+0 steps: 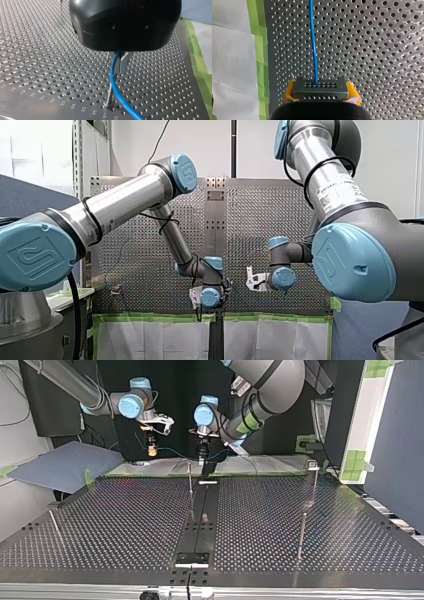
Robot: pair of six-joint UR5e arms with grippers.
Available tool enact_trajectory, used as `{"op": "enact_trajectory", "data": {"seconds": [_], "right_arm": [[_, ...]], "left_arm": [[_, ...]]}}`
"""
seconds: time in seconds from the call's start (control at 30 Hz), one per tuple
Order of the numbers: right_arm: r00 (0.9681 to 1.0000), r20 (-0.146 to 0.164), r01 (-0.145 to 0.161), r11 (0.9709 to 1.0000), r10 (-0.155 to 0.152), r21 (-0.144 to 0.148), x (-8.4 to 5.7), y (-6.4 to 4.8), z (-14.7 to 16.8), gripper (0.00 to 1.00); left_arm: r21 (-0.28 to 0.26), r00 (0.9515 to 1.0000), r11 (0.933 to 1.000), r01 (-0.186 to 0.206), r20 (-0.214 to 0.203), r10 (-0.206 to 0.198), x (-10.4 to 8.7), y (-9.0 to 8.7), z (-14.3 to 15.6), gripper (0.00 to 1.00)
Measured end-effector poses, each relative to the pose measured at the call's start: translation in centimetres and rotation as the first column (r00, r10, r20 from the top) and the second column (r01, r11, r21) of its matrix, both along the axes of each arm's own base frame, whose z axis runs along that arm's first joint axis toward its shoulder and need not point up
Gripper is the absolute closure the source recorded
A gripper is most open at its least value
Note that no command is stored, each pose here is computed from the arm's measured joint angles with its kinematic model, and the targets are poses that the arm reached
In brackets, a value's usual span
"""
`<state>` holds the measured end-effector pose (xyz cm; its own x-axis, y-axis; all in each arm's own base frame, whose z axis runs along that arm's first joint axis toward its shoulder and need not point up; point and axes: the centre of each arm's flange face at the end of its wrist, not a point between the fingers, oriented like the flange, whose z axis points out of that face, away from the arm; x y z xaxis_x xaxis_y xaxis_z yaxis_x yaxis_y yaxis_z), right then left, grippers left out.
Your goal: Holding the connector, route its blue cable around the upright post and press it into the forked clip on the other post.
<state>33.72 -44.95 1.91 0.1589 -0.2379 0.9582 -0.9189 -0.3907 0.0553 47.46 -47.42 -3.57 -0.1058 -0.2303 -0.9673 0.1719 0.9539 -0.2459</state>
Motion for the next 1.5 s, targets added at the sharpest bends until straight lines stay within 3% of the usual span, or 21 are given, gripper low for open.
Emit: {"op": "enact_trajectory", "data": {"seconds": [0.43, 0.7, 0.9, 1.5], "right_arm": [[0.9999, 0.013, -0.003, 1.0, 0.003, -0.002, -0.3, -0.5, 0.0, 1.0], [0.9998, 0.017, -0.007, 1.0, 0.007, -0.005, -0.3, -0.7, 0.0, 1.0], [0.9998, 0.017, -0.01, 0.9999, 0.011, -0.003, -0.3, -0.7, 0.0, 1.0], [0.9998, 0.017, -0.01, 0.9999, 0.01, -0.002, -0.3, -0.7, 0.0, 1.0]], "left_arm": [[0.021, 0.9988, 0.9997, 0.014, -0.046, -0.013, 1.2, -0.6, -2.0, 1.0], [0.034, 0.9976, 0.9988, -0.034, -0.058, 0.036, 2.4, 0.0, -1.7, 1.0], [0.052, 0.9954, 0.9965, -0.064, -0.068, 0.068, 1.9, 0.3, -2.0, 1.0], [0.063, 0.9972, 0.9971, -0.042, -0.06, 0.046, -0.7, -1.8, -1.2, 1.0]]}}
